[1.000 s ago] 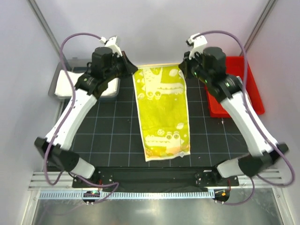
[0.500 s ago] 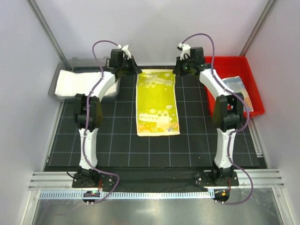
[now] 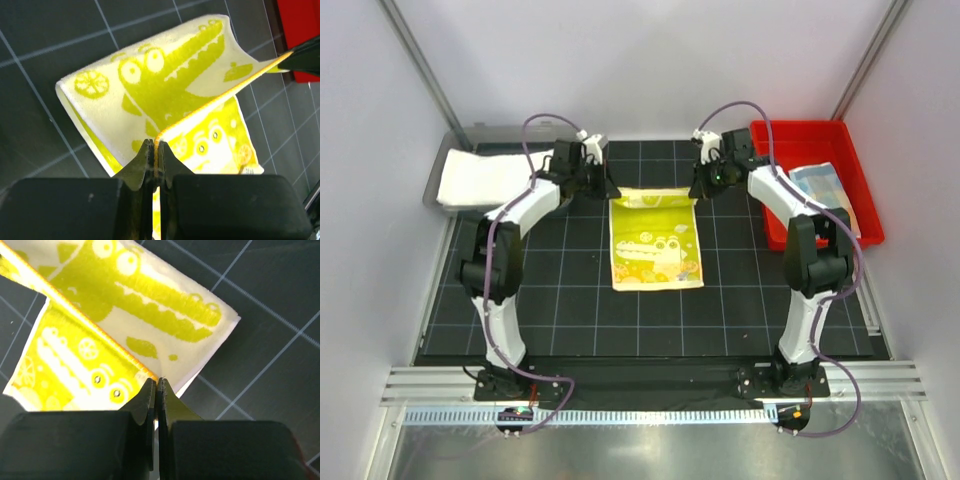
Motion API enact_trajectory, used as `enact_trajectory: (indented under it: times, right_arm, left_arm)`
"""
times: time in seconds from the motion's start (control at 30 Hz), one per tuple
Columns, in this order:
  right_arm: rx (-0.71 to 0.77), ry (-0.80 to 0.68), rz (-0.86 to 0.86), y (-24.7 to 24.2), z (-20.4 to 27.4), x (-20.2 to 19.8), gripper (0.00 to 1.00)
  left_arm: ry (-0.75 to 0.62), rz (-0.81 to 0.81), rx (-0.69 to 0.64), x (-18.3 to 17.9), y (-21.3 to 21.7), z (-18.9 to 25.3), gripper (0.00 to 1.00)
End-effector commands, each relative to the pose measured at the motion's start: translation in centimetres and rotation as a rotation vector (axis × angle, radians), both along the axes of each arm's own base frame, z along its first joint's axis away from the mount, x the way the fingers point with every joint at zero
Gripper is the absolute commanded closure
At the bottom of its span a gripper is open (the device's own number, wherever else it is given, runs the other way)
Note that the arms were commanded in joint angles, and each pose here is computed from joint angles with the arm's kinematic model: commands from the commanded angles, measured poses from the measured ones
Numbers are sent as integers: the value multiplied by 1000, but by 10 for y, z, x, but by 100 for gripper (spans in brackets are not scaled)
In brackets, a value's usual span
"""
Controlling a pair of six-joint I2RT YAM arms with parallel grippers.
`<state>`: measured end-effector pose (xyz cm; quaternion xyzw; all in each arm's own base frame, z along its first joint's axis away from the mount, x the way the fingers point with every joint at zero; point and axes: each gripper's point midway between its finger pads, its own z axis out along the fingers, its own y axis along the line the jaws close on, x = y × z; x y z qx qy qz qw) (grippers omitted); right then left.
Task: Fold and stack the towels
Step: Fold the towel
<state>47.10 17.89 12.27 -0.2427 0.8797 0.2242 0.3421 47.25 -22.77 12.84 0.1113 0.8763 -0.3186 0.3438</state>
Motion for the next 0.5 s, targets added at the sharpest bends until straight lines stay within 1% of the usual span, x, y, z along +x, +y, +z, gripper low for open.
enact_trajectory:
  times: [0.0,0.07,0.1,0.2,0.23,0.4,0.43,0.47]
  right_arm:
    - [-24,-56,-20,-16,30,-19,99]
    - [-16,-41,-32,-14,29,-32,99]
    - [-13,-43,-32,-12,27,-42,99]
    - [-7,0,-44,-8,12,-61,99]
    - [-21,0,-61,-10,11,-65,99]
    - [-89,53,-80,-4,-12,-90,99]
    - [-115,60,-69,0,-15,-96,99]
    - [-173,55,-97,-7,-19,-96,99]
  left_arm:
    - [-65,-22,43,-17,6,14,100]
    - [-61,-23,55,-30,3,14,100]
    - [-41,-23,62,-39,4,5,100]
    - [-32,-21,70,-52,0,2,100]
    - [-14,-18,88,-60,0,-7,100]
    - [-9,10,138,-79,4,-15,100]
    - [-4,12,145,-82,4,-18,100]
    - [3,24,156,-85,6,-23,100]
